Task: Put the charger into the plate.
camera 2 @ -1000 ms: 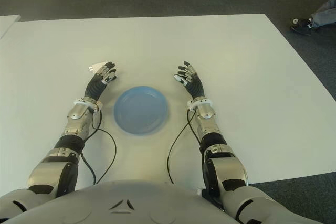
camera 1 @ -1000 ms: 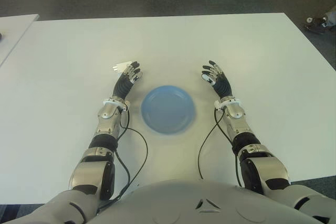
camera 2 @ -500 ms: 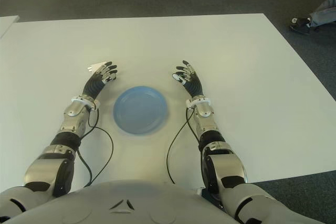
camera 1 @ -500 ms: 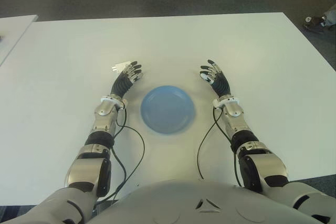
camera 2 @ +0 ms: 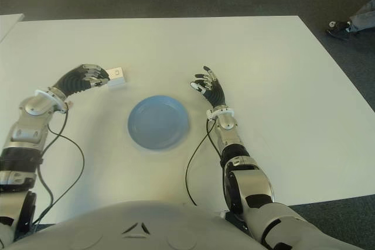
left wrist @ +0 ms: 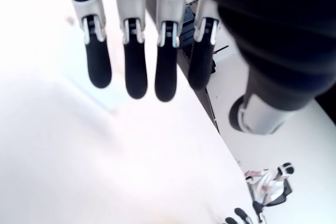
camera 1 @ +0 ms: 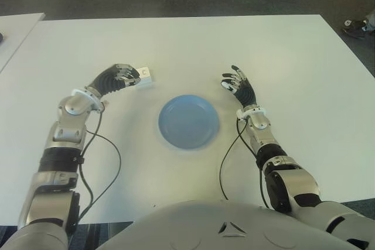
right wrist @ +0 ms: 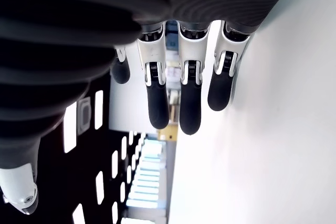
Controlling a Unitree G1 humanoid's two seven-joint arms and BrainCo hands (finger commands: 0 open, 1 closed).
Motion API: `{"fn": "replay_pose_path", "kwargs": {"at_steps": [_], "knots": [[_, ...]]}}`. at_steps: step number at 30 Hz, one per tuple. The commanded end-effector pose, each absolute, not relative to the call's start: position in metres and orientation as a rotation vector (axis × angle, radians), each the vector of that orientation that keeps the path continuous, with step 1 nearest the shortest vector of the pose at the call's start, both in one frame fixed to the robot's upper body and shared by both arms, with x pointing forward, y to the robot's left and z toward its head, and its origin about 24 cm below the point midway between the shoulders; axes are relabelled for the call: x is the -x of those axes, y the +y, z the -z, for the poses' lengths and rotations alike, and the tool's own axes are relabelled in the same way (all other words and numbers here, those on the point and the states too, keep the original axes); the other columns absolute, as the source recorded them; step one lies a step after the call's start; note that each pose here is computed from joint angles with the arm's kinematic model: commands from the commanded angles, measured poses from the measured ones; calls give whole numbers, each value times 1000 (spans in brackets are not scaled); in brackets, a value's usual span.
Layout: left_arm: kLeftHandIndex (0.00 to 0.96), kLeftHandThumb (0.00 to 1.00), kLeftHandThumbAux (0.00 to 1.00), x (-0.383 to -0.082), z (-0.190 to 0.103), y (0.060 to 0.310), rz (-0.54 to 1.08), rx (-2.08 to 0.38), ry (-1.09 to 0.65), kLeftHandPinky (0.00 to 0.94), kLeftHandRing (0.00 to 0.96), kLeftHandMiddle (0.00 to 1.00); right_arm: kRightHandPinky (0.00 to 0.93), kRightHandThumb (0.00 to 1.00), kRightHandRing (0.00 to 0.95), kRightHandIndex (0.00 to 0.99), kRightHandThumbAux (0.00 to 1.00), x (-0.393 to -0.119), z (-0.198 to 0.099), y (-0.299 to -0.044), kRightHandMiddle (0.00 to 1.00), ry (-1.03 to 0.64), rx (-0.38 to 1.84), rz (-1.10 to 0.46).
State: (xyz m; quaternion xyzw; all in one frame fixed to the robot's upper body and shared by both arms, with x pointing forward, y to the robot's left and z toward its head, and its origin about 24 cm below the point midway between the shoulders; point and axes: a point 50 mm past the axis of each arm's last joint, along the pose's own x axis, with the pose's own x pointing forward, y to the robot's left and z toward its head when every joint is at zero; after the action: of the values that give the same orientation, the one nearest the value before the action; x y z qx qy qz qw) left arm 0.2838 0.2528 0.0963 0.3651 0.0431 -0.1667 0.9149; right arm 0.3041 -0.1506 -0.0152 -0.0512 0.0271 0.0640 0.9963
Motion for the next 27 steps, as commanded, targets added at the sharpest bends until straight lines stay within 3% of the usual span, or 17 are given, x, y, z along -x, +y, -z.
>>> {"fn": "replay_pose_path", "kwargs": {"at_steps": [1,11,27], "knots": [[392,308,630,-284,-103,240,369,-855,68,377,390,400,299,76,316,54,611,-272,62,-151,305,300,81,-114],[291,479,627,-312,-104,246,198,-686,10,313,313,317,302,98,319,59,622,-272,62,-150,309,302,76,-110],[204,447,558,-324,-112,240,73,-900,-239,253,251,251,306,104,324,60,640,-272,62,-149,315,297,70,-110]]}}
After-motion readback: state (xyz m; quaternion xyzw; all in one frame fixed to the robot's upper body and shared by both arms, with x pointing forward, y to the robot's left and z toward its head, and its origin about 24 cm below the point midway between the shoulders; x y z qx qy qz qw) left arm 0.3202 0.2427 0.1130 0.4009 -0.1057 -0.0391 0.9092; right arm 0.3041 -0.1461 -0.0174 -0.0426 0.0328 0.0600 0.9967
